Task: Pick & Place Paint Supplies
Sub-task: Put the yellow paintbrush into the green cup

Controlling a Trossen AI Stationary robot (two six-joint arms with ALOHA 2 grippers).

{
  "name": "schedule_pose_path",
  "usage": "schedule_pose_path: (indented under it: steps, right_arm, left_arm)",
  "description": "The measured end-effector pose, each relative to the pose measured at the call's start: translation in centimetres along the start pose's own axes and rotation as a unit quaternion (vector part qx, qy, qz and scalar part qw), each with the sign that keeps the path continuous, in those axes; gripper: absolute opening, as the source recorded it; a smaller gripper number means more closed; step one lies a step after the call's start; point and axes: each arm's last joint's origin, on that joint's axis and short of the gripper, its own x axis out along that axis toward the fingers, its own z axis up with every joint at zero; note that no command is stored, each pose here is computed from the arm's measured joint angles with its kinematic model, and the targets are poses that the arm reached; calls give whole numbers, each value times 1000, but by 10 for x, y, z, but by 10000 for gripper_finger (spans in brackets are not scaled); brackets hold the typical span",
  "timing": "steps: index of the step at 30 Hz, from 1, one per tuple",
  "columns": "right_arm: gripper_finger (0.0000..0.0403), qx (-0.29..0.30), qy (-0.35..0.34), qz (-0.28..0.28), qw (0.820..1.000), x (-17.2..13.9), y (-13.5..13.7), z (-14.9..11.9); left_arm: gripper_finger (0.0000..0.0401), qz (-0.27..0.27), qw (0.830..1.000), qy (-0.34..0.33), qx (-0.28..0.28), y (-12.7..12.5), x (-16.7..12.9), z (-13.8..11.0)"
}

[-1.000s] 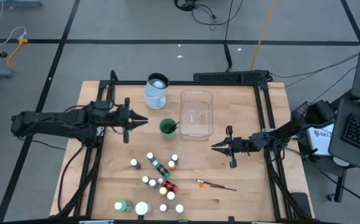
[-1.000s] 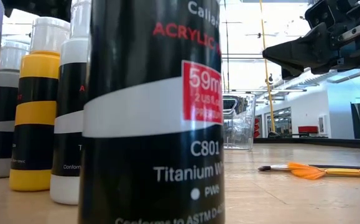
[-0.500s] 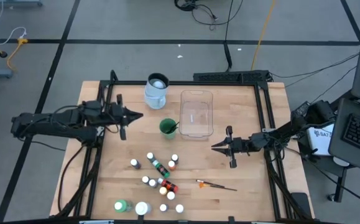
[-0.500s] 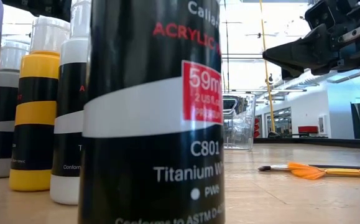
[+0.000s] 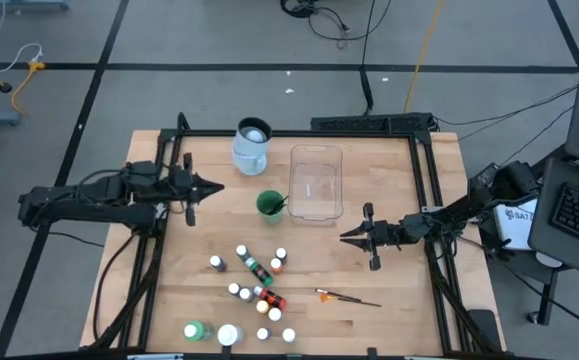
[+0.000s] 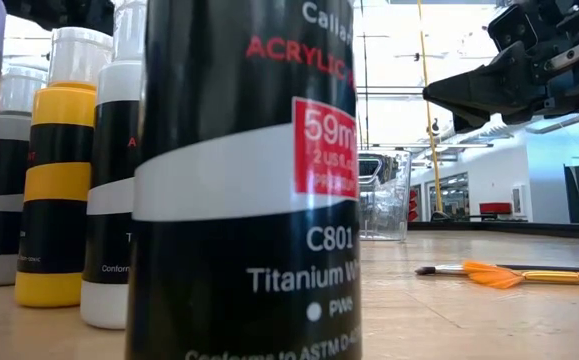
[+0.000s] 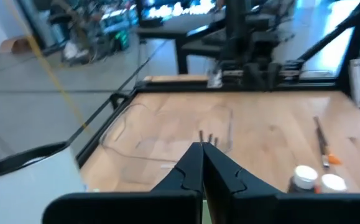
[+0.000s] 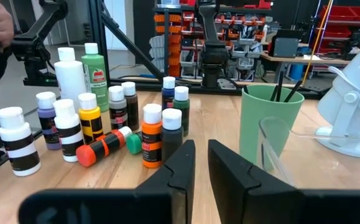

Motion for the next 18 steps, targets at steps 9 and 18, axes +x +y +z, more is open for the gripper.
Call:
schedule_pose_path:
  steps: [9, 18]
  right_arm:
    - [38, -1, 0, 0, 1000, 0, 0, 0]
    - [38, 2, 0, 0, 1000, 0, 0, 0]
  left_arm:
    - [1, -78, 994, -72, 7, -9, -4, -55]
    - [0, -71, 993, -92, 5, -7, -7, -82]
